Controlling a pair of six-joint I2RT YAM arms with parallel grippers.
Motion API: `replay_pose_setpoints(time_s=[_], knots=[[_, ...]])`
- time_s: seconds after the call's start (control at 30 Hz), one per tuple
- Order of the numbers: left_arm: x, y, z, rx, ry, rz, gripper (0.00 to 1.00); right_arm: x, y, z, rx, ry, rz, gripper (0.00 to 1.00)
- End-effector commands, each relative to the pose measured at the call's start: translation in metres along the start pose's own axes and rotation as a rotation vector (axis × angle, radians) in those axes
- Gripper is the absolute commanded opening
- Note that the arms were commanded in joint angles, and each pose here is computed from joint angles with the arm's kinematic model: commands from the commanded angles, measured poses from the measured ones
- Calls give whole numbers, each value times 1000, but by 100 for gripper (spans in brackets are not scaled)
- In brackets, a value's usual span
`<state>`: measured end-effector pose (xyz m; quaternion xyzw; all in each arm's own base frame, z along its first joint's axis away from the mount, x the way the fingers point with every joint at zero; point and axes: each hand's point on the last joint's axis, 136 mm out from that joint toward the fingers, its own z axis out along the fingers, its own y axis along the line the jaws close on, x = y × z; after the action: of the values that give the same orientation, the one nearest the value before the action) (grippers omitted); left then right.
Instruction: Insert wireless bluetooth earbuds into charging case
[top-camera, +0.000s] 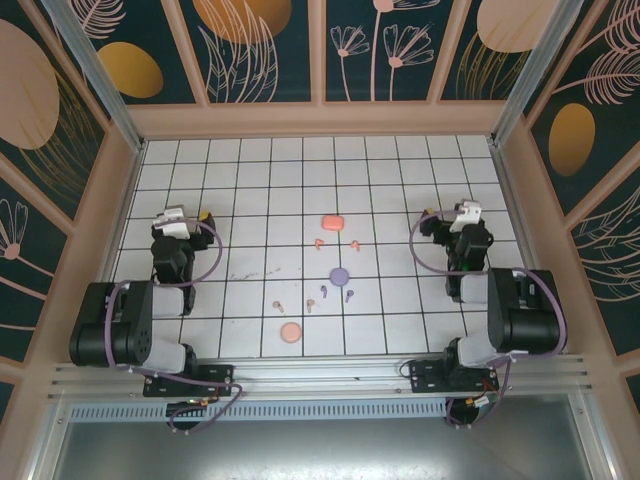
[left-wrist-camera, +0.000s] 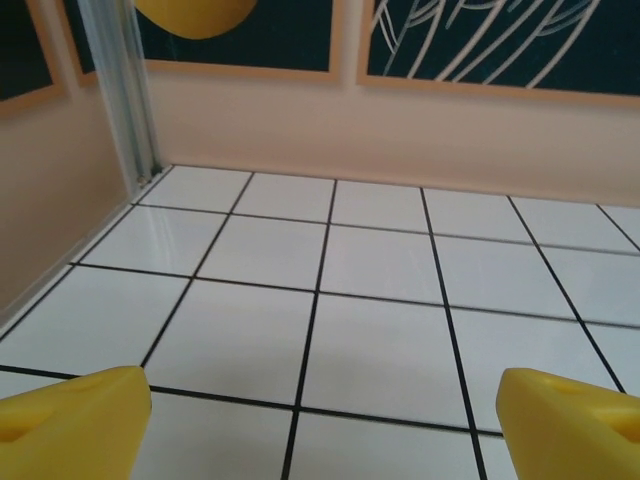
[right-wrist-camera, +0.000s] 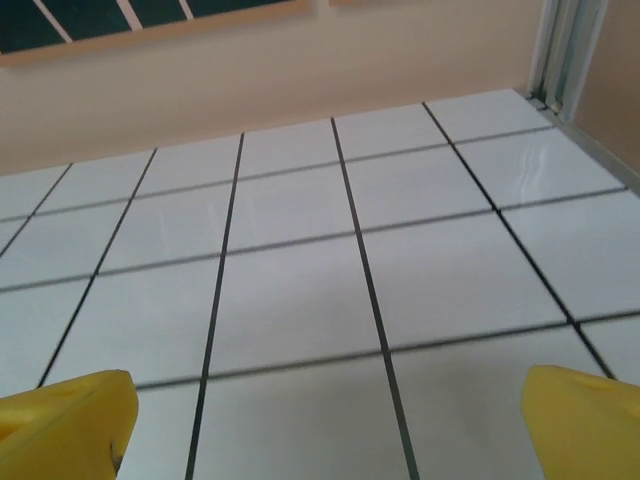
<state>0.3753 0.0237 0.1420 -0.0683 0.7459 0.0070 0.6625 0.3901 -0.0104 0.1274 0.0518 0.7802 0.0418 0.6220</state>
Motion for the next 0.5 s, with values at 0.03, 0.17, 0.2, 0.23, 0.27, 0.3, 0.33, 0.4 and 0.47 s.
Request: replay_pose_setpoints(time_s=[0.03,0.17,0.2,0.23,0.27,0.3,0.33,0.4,0.47], knots=[[-21,9,6,-76,24,-59,89,-40,1,3,13,-1,24,99],[-42,2,7,-53,38,-114,88,-65,-3,-2,59,8,176,99],[-47,2,6,-54,46,-141,88,-67,-5,-1,74,29,227,99],[-55,-1,6,-44,47,-161,88,-67,-12,0,120,45,273,99],[-61,-4,5,-29,51,-181,88,-67,-14,2,137,66,296,99],[-67,-7,5,-13,55,-209,88,-65,-12,5,131,96,303,99],[-73,-11,4,3,61,-238,90,-61,-8,8,117,132,306,99],[-81,-18,3,31,83,-296,91,-54,7,9,49,186,299,99],[-85,-25,3,58,114,-354,94,-46,27,5,-12,227,280,99]])
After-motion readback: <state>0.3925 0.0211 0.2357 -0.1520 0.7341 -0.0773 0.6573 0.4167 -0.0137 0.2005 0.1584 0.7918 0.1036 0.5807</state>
